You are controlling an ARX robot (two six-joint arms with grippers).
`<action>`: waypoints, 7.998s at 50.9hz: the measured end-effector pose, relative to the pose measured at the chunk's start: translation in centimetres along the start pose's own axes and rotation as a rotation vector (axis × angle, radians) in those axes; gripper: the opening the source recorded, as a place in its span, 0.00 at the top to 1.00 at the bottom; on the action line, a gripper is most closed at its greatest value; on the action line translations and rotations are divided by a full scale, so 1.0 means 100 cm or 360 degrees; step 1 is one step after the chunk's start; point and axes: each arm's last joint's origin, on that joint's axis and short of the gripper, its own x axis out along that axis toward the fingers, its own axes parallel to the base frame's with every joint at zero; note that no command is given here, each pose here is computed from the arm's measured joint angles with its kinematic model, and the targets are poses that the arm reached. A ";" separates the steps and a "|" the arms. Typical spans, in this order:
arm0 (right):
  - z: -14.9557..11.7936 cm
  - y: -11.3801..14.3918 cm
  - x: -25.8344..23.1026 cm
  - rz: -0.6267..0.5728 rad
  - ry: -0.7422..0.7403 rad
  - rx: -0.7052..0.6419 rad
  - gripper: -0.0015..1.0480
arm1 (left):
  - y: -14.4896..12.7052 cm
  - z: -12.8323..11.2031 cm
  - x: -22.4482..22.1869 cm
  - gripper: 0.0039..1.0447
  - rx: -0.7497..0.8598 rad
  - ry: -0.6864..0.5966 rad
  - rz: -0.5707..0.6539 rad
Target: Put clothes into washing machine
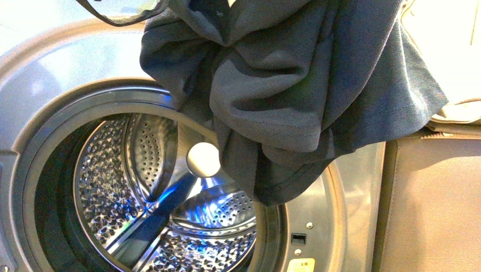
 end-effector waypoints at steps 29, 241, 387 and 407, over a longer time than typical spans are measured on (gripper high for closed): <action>-0.005 0.014 -0.043 -0.0458 0.0587 0.0464 0.07 | 0.006 -0.002 0.000 0.92 0.0006 0.0014 -0.0001; -0.308 0.080 -0.258 -0.1024 0.0715 0.0207 0.98 | 0.223 -0.210 0.004 0.92 0.0575 0.0607 0.0639; -0.308 0.080 -0.258 -0.1024 0.0715 0.0206 0.07 | 0.285 -0.267 0.046 0.92 0.0887 0.0815 0.0820; -0.308 0.080 -0.258 -0.1024 0.0715 0.0206 0.07 | 0.266 -0.251 0.028 0.92 0.0863 0.0858 0.0778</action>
